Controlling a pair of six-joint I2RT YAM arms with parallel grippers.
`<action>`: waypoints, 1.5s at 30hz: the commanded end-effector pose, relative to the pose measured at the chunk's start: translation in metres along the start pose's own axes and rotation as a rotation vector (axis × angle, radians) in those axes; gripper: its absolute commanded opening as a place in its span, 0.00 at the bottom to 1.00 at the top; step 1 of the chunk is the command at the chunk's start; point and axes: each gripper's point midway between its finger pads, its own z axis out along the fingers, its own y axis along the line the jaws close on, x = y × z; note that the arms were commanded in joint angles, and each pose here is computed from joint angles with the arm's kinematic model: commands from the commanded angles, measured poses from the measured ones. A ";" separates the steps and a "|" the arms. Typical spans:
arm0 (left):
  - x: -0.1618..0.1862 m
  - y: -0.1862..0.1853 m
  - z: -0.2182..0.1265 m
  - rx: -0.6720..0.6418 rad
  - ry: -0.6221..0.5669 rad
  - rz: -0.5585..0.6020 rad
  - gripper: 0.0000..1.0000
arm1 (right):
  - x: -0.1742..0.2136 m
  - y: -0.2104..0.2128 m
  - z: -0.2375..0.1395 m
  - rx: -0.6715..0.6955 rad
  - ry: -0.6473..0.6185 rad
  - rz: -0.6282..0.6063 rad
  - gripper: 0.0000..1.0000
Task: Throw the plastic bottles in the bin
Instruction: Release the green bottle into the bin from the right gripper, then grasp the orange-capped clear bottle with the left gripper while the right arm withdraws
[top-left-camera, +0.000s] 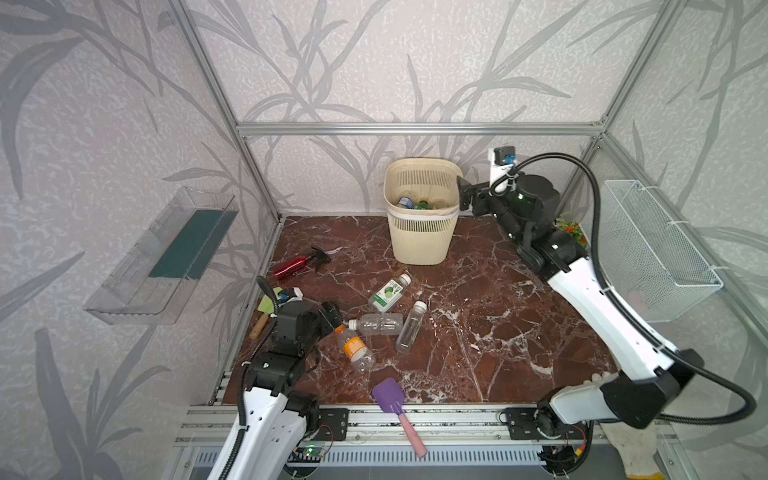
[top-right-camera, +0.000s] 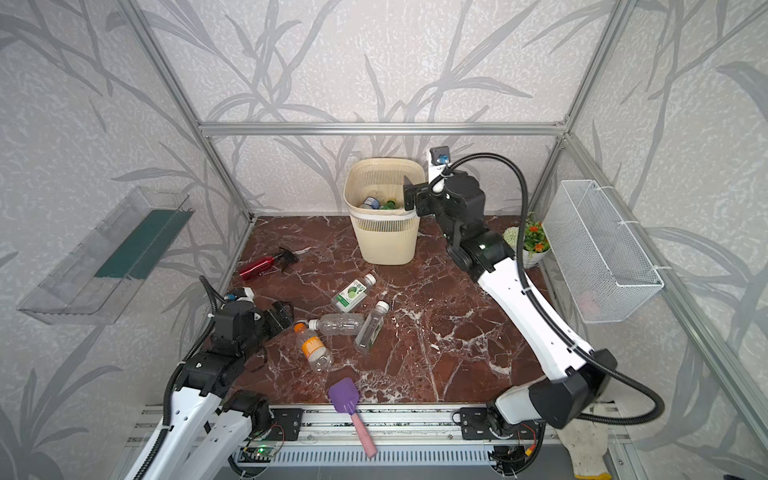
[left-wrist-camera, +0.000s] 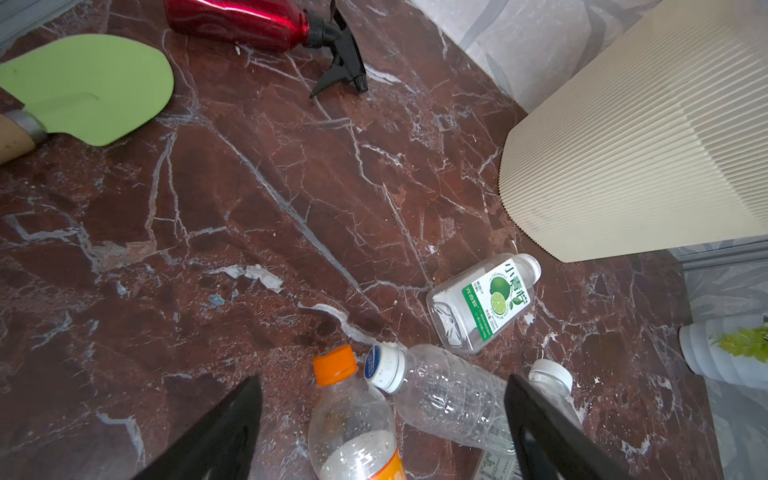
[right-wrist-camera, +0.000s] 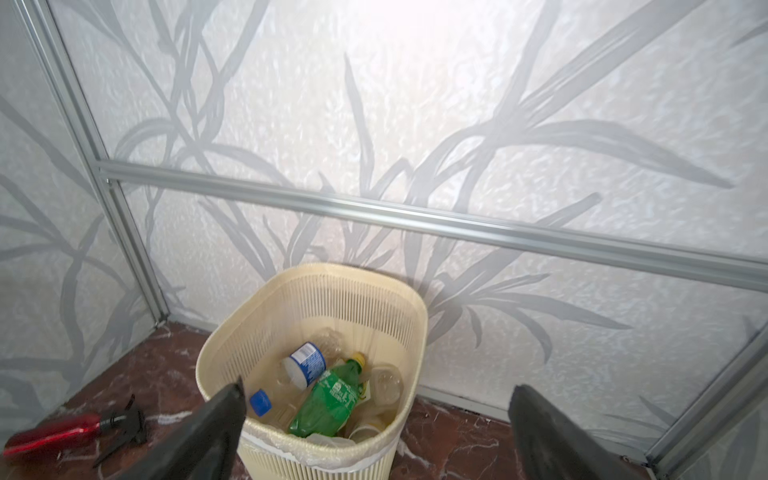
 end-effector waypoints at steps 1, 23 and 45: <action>0.005 0.000 -0.004 -0.009 0.033 -0.029 0.91 | 0.054 -0.018 0.005 0.065 0.083 0.032 0.99; 0.090 0.008 0.009 -0.125 0.324 -0.115 0.90 | 0.285 -0.015 -0.027 0.079 0.571 0.302 1.00; 0.135 0.018 0.037 -0.183 0.393 -0.100 0.85 | 0.308 -0.007 -0.011 0.066 0.610 0.339 1.00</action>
